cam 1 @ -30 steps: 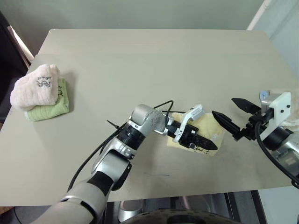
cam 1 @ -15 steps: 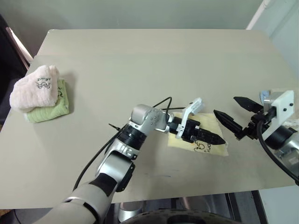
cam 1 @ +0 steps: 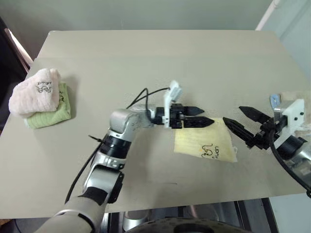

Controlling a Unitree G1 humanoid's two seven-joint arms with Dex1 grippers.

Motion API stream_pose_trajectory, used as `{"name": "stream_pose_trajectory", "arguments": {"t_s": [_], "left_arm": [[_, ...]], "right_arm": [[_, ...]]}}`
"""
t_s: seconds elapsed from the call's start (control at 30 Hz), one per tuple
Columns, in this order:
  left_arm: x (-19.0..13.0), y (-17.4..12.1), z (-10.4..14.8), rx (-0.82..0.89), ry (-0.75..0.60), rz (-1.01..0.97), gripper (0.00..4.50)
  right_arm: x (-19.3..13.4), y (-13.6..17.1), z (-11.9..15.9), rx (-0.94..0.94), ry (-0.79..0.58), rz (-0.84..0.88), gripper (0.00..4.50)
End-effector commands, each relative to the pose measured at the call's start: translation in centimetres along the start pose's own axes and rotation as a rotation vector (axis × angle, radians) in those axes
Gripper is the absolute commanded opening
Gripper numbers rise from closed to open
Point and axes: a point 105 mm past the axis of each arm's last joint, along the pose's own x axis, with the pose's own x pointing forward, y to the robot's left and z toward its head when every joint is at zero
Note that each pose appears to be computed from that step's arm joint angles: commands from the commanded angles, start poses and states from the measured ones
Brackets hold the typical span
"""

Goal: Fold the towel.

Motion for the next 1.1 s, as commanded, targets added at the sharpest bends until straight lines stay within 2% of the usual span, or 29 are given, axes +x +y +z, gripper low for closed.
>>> {"name": "stream_pose_trajectory", "arguments": {"t_s": [0.03, 0.13, 0.2, 0.23, 0.47, 0.5, 0.7, 0.83, 0.9, 0.93, 1.0, 1.1], "left_arm": [[-0.8, -0.8, 1.4, 0.189, -0.051, -0.002, 4.5], [-1.4, -0.8, 1.9, 0.235, -0.106, 0.013, 3.86], [-1.6, -1.3, 2.0, 0.257, -0.127, -0.011, 3.15], [-1.7, -1.6, 1.8, 0.273, -0.125, -0.033, 2.79], [-1.5, -2.0, -0.5, 0.336, -0.103, -0.089, 0.19], [-1.3, -1.9, -0.8, 0.352, -0.099, -0.09, 0.06], [-0.3, -1.4, -3.8, 0.362, -0.009, -0.149, 0.06], [0.2, 0.3, -8.0, 0.421, 0.125, -0.128, 0.06], [-0.2, 1.2, -10.8, 0.485, 0.238, -0.12, 0.06], [-0.4, 1.5, -11.9, 0.443, 0.256, -0.107, 0.06], [-0.7, 2.8, -12.7, 0.463, 0.275, -0.019, 0.06], [-0.9, 3.3, -12.7, 0.491, 0.271, 0.011, 0.06]], "right_arm": [[0.2, 1.6, 0.4, -0.013, -0.041, 0.062, 2.03], [0.6, 1.9, 0.1, 0.004, -0.05, 0.071, 0.91], [1.1, 1.9, -0.7, 0.031, -0.048, 0.068, 0.17], [1.3, 1.9, -1.0, 0.041, -0.048, 0.07, 0.0], [2.6, 1.0, -1.8, 0.056, -0.095, 0.022, 0.0], [2.7, 0.9, -2.1, 0.054, -0.092, 0.018, 0.0], [3.2, -0.7, -4.4, 0.088, -0.093, -0.091, 0.0], [3.7, -1.0, -6.4, 0.152, -0.098, -0.137, 0.0], [3.9, -0.6, -8.4, 0.167, -0.041, -0.138, 0.0], [3.9, -0.4, -10.1, 0.158, 0.014, -0.139, 0.0], [3.7, 0.2, -12.5, 0.156, 0.081, -0.136, 0.0], [3.7, -0.5, -11.9, 0.131, 0.047, -0.166, 0.0]]}}
